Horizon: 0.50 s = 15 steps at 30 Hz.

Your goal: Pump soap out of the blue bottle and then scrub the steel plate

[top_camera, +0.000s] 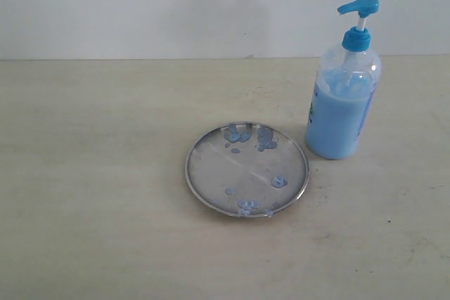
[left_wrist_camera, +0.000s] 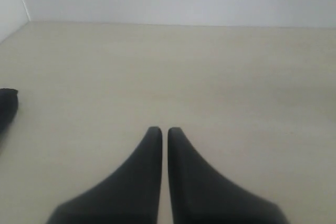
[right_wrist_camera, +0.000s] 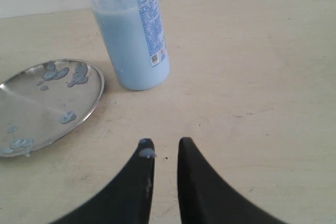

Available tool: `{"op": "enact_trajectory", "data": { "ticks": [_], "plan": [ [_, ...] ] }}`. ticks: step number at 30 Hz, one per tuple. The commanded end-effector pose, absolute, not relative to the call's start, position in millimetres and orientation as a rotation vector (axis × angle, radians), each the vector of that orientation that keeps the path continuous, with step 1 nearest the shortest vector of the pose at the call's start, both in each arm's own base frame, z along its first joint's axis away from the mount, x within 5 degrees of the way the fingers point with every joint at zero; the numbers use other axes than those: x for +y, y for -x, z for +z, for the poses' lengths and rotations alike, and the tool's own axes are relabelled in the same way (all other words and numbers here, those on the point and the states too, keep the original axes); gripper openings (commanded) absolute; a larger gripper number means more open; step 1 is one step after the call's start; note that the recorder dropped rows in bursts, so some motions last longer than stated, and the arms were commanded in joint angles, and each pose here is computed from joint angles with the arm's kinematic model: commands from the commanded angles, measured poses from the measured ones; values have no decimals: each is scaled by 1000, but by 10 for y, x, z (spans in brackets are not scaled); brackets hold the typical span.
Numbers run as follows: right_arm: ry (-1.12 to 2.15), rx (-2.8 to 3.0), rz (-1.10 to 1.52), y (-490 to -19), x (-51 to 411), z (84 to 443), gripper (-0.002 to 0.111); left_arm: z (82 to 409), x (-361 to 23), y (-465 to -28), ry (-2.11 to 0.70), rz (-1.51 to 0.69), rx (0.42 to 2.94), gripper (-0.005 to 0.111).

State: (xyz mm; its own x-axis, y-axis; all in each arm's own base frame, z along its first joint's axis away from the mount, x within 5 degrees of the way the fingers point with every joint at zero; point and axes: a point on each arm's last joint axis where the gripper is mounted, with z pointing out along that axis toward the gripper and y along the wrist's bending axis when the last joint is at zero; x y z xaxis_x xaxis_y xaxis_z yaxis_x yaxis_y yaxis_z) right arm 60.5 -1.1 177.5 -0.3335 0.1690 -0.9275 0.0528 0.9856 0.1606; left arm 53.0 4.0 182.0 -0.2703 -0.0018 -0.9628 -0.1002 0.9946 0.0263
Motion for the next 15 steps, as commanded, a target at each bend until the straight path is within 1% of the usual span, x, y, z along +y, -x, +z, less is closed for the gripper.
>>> {"op": "enact_trajectory", "data": {
  "ticks": [1,4,10,11,13,15],
  "plan": [
    [-150,1900,109,-601,-14,1786,5,1786,43,-523,-32,182,1872,4],
    [-150,1900,109,-601,-14,1786,5,1805,20,-531,-17,120,1848,4],
    [-150,1900,109,-601,-14,1786,5,1807,16,-532,-25,117,1845,4],
    [-150,1900,109,-601,-14,1786,5,1813,12,-534,-4,94,1838,4],
    [-151,1902,108,-601,-14,1784,5,1819,7,-535,137,-22,1826,4],
    [-151,1902,108,-601,-14,1784,5,1815,26,-533,171,-17,1827,4]
  ]
}}
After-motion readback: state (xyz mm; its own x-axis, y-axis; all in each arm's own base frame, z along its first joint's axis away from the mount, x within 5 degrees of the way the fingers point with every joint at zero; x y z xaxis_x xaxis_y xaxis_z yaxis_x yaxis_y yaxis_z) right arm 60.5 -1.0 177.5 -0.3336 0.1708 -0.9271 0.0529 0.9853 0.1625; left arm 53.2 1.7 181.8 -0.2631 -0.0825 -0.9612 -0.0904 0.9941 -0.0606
